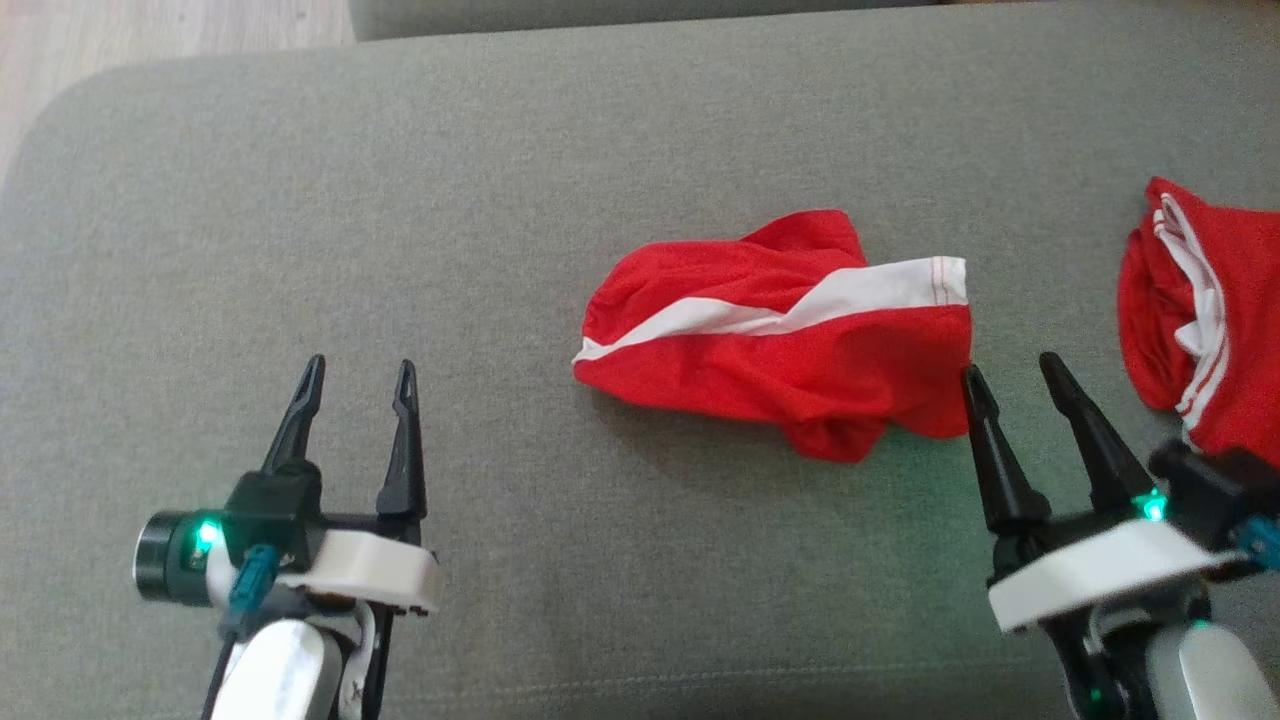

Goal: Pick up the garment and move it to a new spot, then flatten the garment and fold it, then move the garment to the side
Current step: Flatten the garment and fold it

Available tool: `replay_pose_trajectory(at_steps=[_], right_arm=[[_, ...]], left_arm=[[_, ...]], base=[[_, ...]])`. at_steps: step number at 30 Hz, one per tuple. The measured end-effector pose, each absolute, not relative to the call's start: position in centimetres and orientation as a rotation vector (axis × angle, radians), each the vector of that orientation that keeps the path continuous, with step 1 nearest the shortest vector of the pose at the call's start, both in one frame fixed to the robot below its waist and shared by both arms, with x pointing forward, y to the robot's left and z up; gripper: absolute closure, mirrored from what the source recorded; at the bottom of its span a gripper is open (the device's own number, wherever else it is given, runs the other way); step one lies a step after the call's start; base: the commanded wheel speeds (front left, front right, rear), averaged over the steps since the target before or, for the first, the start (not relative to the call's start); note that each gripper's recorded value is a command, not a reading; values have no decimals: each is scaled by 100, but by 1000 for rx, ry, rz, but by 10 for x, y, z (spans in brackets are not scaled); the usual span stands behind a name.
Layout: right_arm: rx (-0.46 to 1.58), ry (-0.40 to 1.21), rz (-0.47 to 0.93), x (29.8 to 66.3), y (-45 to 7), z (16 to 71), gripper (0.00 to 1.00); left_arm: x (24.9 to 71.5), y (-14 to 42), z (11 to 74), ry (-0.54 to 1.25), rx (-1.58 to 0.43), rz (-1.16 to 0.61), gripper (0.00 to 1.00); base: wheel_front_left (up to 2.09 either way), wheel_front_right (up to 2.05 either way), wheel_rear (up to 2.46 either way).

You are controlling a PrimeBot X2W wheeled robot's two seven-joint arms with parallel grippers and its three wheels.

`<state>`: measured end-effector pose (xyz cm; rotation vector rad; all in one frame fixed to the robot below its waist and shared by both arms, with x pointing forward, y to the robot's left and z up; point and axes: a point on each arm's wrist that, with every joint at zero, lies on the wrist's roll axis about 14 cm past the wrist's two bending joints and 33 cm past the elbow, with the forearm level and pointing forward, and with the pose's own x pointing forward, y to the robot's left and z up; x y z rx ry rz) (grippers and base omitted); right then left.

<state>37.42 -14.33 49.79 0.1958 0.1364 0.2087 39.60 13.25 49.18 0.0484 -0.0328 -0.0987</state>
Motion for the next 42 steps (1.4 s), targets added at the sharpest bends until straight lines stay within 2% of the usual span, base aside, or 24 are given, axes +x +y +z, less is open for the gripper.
replay_pose_trajectory(at_steps=[10,11,12,19,26,35,36,37,38,42], right_arm=[[166,274,299,409,-128,469,0],[172,294,310,409,-125,464,16],[186,310,316,409,-124,460,100],[228,316,257,406,-143,454,100],[260,473,169,367,-166,406,100],[254,574,119,348,-177,369,100],[253,568,115,348,-177,368,83],[250,560,113,349,-178,369,17],[248,548,111,350,-179,371,0],[233,430,92,364,-186,393,0]], left_arm=[[407,133,487,-25,44,-96,0],[409,132,488,-26,44,-96,0],[410,132,486,-25,42,-97,0],[409,130,481,-11,41,-100,0],[408,124,480,-8,33,-112,0],[408,124,479,-6,34,-111,0],[408,124,480,-6,34,-112,0],[408,124,480,-7,34,-112,0],[408,123,480,-8,34,-113,0],[408,123,483,-15,26,-110,0]], base=[[0,0,0],[0,0,0],[0,0,0],[0,0,0],[0,0,0],[0,0,0],[0,0,0],[0,0,0],[0,0,0],[0,0,0]])
